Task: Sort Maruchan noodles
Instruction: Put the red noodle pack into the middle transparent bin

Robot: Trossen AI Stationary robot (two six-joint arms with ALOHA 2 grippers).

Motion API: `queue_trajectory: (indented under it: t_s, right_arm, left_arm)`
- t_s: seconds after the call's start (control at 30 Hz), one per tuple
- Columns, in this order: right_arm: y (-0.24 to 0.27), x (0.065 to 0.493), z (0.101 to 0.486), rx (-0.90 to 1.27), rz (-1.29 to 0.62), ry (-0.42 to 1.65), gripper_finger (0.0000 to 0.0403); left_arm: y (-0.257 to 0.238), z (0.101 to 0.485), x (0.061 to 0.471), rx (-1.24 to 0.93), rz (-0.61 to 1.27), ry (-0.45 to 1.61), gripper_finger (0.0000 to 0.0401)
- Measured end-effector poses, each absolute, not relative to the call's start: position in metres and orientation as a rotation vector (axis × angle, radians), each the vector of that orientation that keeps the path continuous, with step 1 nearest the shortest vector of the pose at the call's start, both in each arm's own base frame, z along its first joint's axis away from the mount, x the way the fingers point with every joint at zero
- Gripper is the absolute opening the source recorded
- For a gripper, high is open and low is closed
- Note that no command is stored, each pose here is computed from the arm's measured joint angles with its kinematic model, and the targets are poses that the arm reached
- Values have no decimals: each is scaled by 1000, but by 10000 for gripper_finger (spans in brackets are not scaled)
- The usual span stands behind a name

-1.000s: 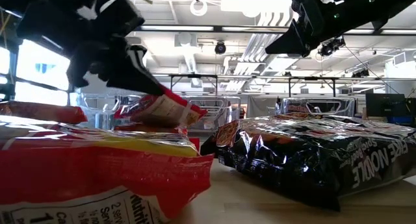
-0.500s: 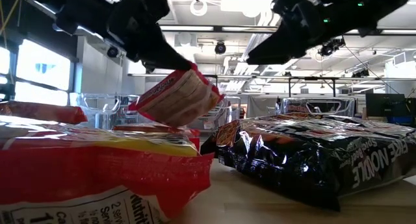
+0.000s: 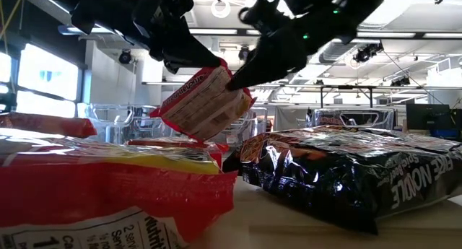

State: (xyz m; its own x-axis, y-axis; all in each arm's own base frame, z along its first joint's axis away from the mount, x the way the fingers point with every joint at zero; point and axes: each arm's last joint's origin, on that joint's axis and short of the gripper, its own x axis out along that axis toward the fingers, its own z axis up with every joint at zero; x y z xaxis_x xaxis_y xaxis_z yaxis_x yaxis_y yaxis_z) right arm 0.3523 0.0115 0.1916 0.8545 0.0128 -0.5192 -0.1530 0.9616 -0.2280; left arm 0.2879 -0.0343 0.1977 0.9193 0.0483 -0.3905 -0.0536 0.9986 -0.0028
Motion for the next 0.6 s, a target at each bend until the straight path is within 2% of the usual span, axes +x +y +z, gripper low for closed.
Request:
queue_trajectory:
  t_s: [0.27,0.6]
  right_arm:
    - [9,371,181,-277,95,569,254]
    - [10,373,183,-251,86,541,139]
  left_arm:
    - [-34,201,288,-17,52,382,0]
    - [-29,231,272,-60,32,292,3]
